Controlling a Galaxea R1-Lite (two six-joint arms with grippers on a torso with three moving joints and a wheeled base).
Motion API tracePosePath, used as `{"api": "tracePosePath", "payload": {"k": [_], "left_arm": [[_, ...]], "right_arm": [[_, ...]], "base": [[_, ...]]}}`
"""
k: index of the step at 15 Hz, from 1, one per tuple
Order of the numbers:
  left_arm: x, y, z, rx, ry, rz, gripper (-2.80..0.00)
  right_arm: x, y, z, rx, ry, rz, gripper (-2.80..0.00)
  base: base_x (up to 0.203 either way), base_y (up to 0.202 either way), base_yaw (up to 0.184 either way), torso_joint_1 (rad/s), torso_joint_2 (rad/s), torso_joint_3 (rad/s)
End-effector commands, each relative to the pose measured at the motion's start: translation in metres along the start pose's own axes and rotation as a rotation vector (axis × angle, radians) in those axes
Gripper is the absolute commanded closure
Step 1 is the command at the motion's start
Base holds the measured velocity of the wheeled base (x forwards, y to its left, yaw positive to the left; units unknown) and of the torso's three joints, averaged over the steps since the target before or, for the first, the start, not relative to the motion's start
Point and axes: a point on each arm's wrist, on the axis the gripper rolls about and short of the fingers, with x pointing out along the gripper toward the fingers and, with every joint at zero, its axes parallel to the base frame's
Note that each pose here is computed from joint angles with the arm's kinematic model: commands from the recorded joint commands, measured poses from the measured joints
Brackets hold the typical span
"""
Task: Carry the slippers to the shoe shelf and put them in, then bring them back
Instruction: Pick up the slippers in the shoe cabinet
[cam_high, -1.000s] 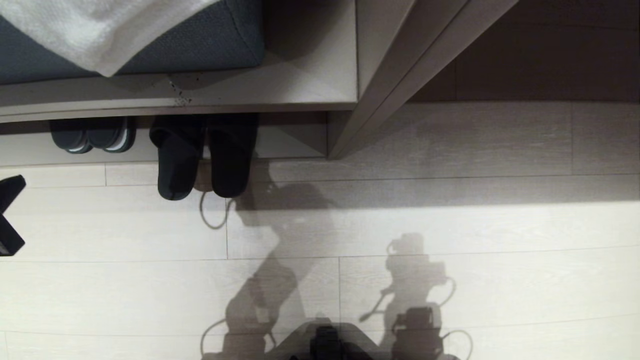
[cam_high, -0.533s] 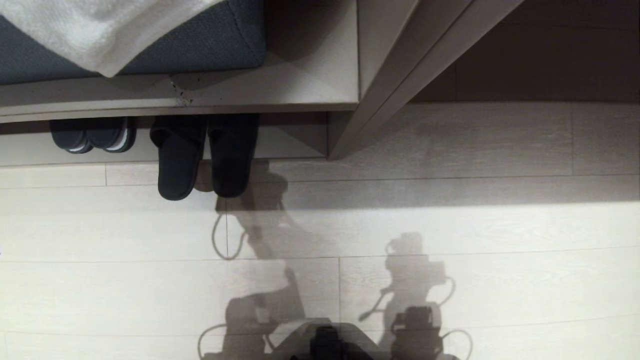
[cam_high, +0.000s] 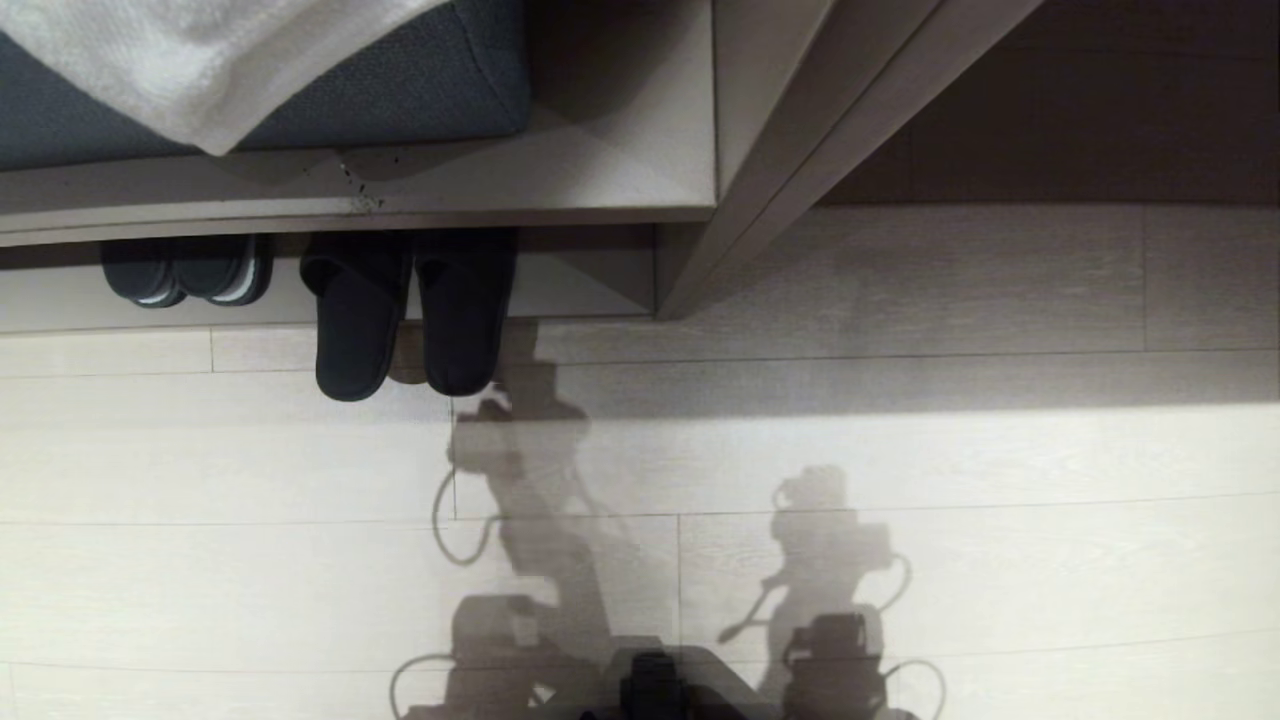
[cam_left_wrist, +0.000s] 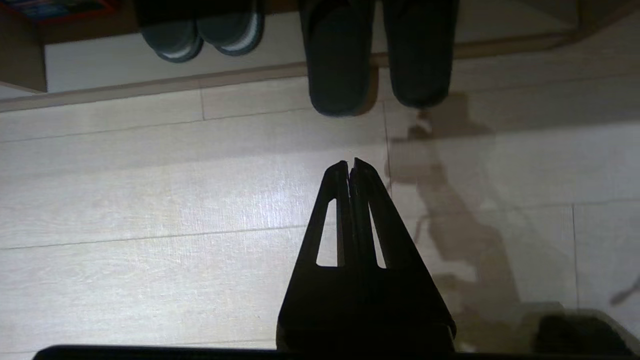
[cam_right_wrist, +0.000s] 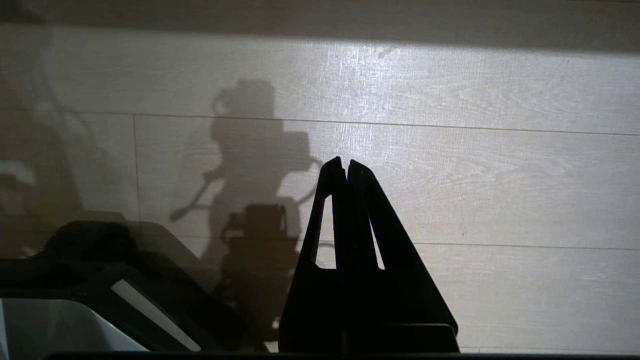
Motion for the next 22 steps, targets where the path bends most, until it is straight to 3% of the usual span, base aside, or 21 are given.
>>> {"api": "tracePosePath", "payload": {"k": [1, 4, 7, 9, 12, 14, 15, 18, 20, 22], "left_arm": [[-0.01, -0.001, -0.018, 0.036, -0.002, -0.016, 0.0], [-0.021, -0.001, -0.048, 0.069, 0.062, 0.076, 0.0], [-0.03, -0.002, -0.063, 0.08, 0.135, 0.076, 0.0], [-0.039, -0.002, -0.07, 0.075, 0.132, 0.068, 0.0], [-0.043, -0.005, -0.077, 0.042, 0.138, -0.018, 0.0], [-0.045, -0.006, -0.085, 0.025, 0.224, -0.047, 0.0], [-0.044, -0.006, -0.084, -0.006, 0.217, -0.039, 0.0], [-0.044, -0.006, -0.085, -0.022, 0.215, -0.032, 0.0], [-0.044, -0.006, -0.084, -0.091, 0.21, -0.016, 0.0], [-0.044, -0.005, -0.083, -0.117, 0.205, -0.001, 0.0]], "right_arm": [[0.0, 0.0, -0.012, 0.0, 0.0, 0.0, 0.0], [0.0, 0.0, -0.012, 0.0, 0.0, 0.0, 0.0], [0.0, 0.0, -0.012, 0.0, 0.0, 0.0, 0.0], [0.0, 0.0, -0.012, 0.0, 0.0, 0.0, 0.0], [0.0, 0.0, -0.012, 0.0, 0.0, 0.0, 0.0], [0.0, 0.0, -0.012, 0.0, 0.0, 0.0, 0.0], [0.0, 0.0, -0.012, 0.0, 0.0, 0.0, 0.0], [0.0, 0.0, -0.012, 0.0, 0.0, 0.0, 0.0], [0.0, 0.0, -0.012, 0.0, 0.0, 0.0, 0.0], [0.0, 0.0, -0.012, 0.0, 0.002, 0.0, 0.0]], "base": [[0.0, 0.0, 0.0, 0.0, 0.0, 0.0], [0.0, 0.0, 0.0, 0.0, 0.0, 0.0], [0.0, 0.0, 0.0, 0.0, 0.0, 0.0], [0.0, 0.0, 0.0, 0.0, 0.0, 0.0], [0.0, 0.0, 0.0, 0.0, 0.0, 0.0], [0.0, 0.0, 0.0, 0.0, 0.0, 0.0], [0.0, 0.0, 0.0, 0.0, 0.0, 0.0], [0.0, 0.0, 0.0, 0.0, 0.0, 0.0], [0.0, 0.0, 0.0, 0.0, 0.0, 0.0], [0.0, 0.0, 0.0, 0.0, 0.0, 0.0]]}}
